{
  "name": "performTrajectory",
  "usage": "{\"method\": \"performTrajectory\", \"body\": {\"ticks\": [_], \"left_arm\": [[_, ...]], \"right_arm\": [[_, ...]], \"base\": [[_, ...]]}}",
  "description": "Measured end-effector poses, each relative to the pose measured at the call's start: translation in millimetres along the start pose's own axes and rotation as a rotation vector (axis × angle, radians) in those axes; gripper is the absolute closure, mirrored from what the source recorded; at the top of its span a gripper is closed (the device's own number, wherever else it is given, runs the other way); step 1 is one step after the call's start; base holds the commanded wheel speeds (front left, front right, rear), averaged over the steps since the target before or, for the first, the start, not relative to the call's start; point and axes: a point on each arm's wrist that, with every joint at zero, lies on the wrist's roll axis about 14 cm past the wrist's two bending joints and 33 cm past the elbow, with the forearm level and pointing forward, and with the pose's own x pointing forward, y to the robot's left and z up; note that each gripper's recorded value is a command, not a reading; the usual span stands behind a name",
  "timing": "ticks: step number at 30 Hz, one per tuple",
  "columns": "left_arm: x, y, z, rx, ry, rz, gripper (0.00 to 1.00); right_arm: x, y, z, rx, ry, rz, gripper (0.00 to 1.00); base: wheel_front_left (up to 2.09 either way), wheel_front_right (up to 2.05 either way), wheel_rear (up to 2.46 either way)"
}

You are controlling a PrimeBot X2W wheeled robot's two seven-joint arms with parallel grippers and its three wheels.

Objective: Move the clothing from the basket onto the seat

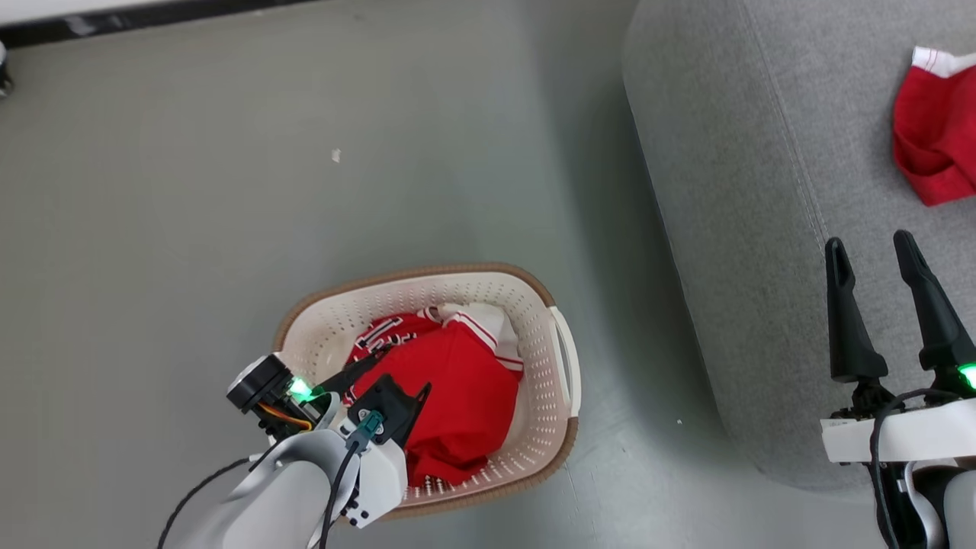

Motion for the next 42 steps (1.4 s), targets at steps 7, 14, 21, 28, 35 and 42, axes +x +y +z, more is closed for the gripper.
{"method": "performTrajectory", "body": {"ticks": [7, 14, 21, 28, 35, 42], "left_arm": [[21, -10, -24, 0.044, 0.052, -0.086, 0.0], [34, -17, -57, 0.056, 0.125, -0.148, 0.0], [53, -17, -73, 0.072, 0.149, -0.182, 0.0], [67, -14, -94, 0.088, 0.184, -0.205, 0.0], [79, -15, -114, 0.115, 0.218, -0.224, 0.0], [88, -12, -131, 0.158, 0.253, -0.229, 0.0]], "right_arm": [[11, 0, -15, 0.0, 0.026, -0.006, 0.0], [21, -2, -29, 0.004, 0.041, -0.014, 0.0], [31, -3, -42, 0.003, 0.062, -0.019, 0.0], [38, -6, -55, -0.005, 0.082, -0.027, 0.0], [45, -5, -67, -0.012, 0.103, -0.023, 0.0], [54, -4, -74, -0.004, 0.11, -0.017, 0.0]], "base": [[0.0, 0.0, 0.0], [0.0, 0.0, 0.0], [0.0, 0.0, 0.0], [0.0, 0.0, 0.0], [0.0, 0.0, 0.0], [0.0, 0.0, 0.0]]}}
